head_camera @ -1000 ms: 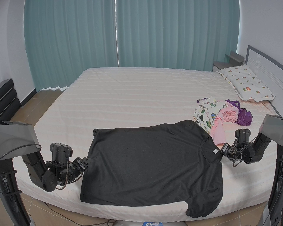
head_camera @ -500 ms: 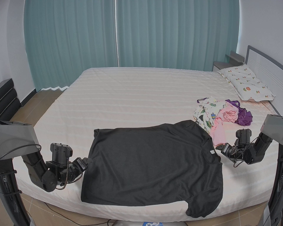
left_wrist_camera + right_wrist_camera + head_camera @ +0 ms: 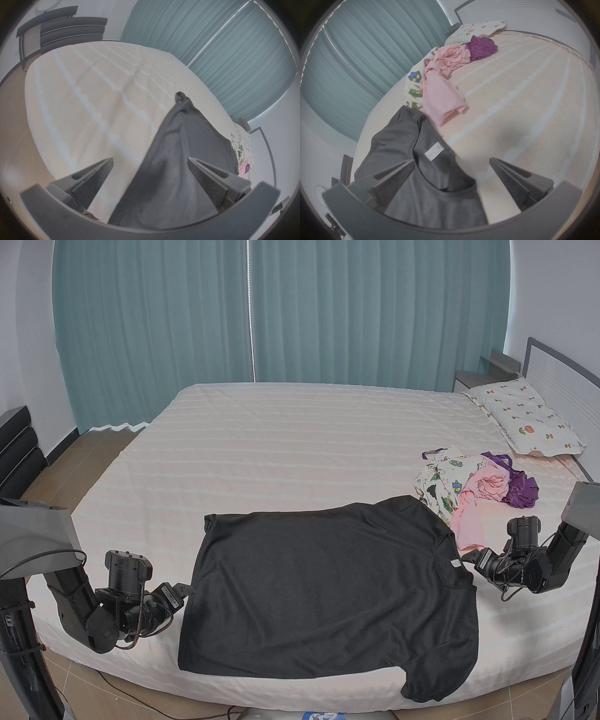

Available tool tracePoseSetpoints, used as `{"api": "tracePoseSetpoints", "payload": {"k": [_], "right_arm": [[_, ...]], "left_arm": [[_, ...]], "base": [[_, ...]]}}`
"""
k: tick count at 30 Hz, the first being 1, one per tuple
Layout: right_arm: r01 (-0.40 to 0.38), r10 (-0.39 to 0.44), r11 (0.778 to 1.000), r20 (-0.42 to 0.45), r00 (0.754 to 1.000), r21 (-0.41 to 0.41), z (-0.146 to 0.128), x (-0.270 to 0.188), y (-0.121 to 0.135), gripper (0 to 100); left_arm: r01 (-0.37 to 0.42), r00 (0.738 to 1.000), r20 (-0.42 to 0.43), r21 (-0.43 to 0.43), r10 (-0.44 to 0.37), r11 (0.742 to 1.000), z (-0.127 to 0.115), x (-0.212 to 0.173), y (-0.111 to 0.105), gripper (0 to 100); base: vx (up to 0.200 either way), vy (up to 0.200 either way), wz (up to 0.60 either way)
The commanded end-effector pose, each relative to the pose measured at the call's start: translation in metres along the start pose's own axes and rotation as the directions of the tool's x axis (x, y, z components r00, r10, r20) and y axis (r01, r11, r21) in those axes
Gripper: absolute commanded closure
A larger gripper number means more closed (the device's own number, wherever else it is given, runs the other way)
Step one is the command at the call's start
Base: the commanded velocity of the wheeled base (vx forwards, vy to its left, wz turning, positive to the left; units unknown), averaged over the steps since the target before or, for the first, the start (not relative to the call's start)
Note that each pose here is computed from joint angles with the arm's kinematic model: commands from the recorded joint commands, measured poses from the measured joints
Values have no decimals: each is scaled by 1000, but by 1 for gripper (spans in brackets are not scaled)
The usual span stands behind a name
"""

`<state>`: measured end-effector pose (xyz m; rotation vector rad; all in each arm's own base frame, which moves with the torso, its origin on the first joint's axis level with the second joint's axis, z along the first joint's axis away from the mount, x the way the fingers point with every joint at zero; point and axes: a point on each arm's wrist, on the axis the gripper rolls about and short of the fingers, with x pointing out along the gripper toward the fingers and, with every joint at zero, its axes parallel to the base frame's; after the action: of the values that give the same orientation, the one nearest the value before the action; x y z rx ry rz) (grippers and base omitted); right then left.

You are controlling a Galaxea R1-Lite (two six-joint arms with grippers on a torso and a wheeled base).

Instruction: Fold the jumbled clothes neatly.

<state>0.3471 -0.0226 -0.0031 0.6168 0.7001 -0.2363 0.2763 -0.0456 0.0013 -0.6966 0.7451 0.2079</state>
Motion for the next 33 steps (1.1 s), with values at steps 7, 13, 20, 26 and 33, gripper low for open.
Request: {"api": "tracePoseSetpoints", "payload": {"k": [7, 13, 20, 26, 33], "right_arm": [[-8, 8, 1000, 2, 1000, -7, 0, -4, 5, 0], [-10, 10, 1000, 3, 1000, -8, 1, -5, 5, 0], [-11, 11, 1000, 4, 1000, -8, 1, -5, 5, 0], [-13, 13, 1000, 6, 1000, -8, 1, -5, 6, 0], [-21, 21, 1000, 15, 1000, -7, 4, -9, 8, 0]], "left_arm": [[-8, 1000, -12, 2, 8, 1000, -3, 0, 2, 0], [-8, 1000, -14, 0, 8, 1000, -4, 0, 2, 0], [-3, 1000, -10, 1, 3, 1000, -3, 1, 1, 0], [5, 1000, -1, 1, -5, 1000, -1, 2, -2, 0], [7, 1000, -3, 2, -7, 1000, -1, 2, -3, 0]], "base": [[0, 0, 0], [-133, 0, 0], [-57, 0, 0], [0, 0, 0], [0, 86, 0]]}}
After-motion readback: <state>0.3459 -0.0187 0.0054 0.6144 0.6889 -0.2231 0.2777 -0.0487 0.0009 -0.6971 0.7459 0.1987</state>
